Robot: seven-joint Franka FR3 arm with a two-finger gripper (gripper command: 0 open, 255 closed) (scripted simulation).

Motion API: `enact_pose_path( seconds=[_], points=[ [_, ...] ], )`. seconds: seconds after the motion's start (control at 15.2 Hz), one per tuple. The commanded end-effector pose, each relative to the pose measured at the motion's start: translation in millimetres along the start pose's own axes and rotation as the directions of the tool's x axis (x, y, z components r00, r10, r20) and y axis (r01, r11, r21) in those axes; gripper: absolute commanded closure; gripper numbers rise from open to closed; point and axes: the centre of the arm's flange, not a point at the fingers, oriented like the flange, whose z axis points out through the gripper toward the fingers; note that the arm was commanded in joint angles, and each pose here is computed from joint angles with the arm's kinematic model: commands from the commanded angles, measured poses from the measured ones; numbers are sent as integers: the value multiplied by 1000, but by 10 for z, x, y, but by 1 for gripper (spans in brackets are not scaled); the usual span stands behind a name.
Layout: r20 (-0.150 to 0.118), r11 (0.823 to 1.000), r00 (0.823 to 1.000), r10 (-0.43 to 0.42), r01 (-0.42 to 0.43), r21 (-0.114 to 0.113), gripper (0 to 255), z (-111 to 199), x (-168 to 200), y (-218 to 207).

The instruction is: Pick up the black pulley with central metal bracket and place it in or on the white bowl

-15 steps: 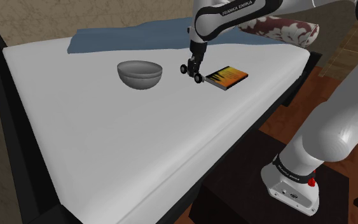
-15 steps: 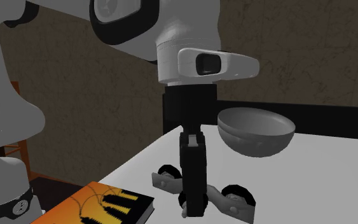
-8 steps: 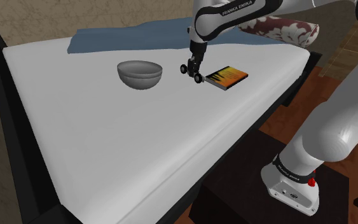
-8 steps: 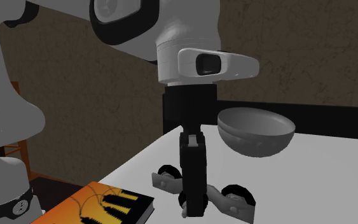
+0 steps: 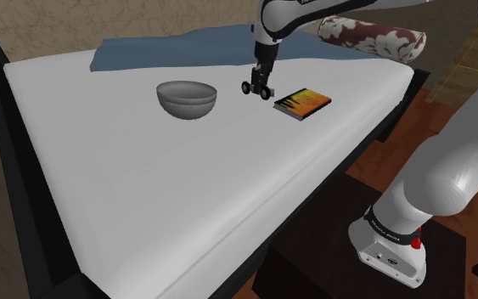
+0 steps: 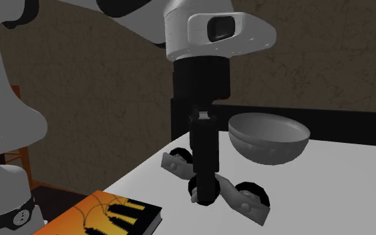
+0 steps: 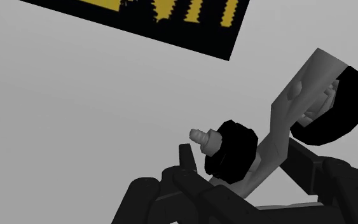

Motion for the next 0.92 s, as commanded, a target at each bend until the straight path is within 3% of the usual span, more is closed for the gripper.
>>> enact_pose_path(
  seconds=[0.0,0.86],
  points=[
    [0,1000,1000,0,0,0,255,-110,-3,16],
    [0,1000,1000,0,0,0,255,-792,31,87]
  ],
)
